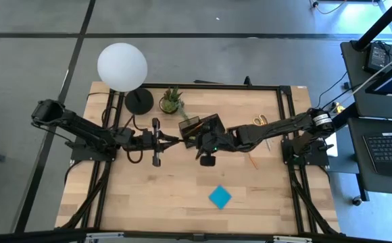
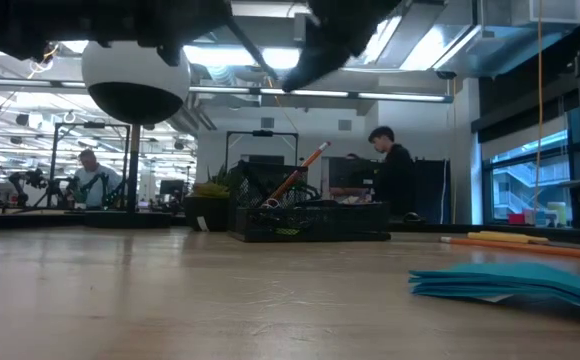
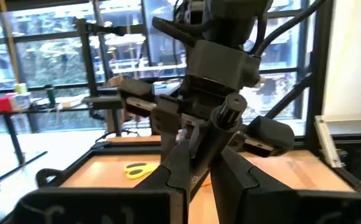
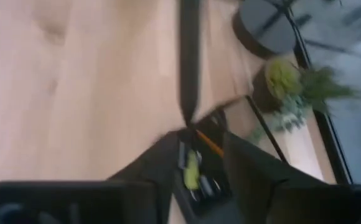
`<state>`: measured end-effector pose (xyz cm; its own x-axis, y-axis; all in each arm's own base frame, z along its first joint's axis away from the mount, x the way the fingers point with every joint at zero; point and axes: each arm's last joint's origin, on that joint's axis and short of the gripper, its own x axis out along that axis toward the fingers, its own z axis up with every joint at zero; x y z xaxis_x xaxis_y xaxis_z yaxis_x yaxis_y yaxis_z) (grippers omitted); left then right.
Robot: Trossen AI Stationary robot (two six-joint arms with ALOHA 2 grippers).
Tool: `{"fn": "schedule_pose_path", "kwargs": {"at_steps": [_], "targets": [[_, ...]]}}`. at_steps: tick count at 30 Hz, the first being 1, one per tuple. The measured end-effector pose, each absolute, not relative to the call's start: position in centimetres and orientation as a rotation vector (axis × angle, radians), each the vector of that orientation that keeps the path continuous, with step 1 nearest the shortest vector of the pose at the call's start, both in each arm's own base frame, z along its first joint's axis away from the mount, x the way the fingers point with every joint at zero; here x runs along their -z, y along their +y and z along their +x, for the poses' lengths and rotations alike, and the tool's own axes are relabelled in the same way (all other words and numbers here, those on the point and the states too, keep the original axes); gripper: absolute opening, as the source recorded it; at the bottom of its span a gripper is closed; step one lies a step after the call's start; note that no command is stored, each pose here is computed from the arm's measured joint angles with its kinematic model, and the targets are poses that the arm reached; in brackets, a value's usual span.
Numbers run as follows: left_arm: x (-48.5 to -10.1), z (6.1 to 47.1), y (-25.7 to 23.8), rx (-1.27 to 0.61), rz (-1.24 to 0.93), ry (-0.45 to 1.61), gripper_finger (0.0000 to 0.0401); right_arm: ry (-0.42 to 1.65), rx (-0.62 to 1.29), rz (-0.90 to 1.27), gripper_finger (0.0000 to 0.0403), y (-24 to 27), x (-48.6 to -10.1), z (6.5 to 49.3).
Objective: Pick and place office supplies into organizer
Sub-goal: Put the black pen into the desk organizer
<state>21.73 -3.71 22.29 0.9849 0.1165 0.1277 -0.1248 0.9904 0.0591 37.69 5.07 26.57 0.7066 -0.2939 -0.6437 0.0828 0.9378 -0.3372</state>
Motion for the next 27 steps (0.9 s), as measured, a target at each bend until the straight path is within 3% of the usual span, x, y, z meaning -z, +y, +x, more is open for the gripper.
{"fn": "schedule_pose_path", "kwargs": {"at_steps": [9,16,27], "targets": [[-21.5,22.0,-1.4,-0.297,0.02,-0.051,0.0034,1.055,0.355,-0.169,0.0221,2.3,-24.8,35.4],[-21.0,22.0,1.4,-0.41,-0.057,-0.016,0.0034,1.201,0.476,-0.077,0.0226,0.6,-24.2,33.9],[-17.7,23.8,3.5,-0.426,-0.153,0.053,0.0034,1.166,0.485,-0.061,0.0224,0.0,-24.3,34.3]]}}
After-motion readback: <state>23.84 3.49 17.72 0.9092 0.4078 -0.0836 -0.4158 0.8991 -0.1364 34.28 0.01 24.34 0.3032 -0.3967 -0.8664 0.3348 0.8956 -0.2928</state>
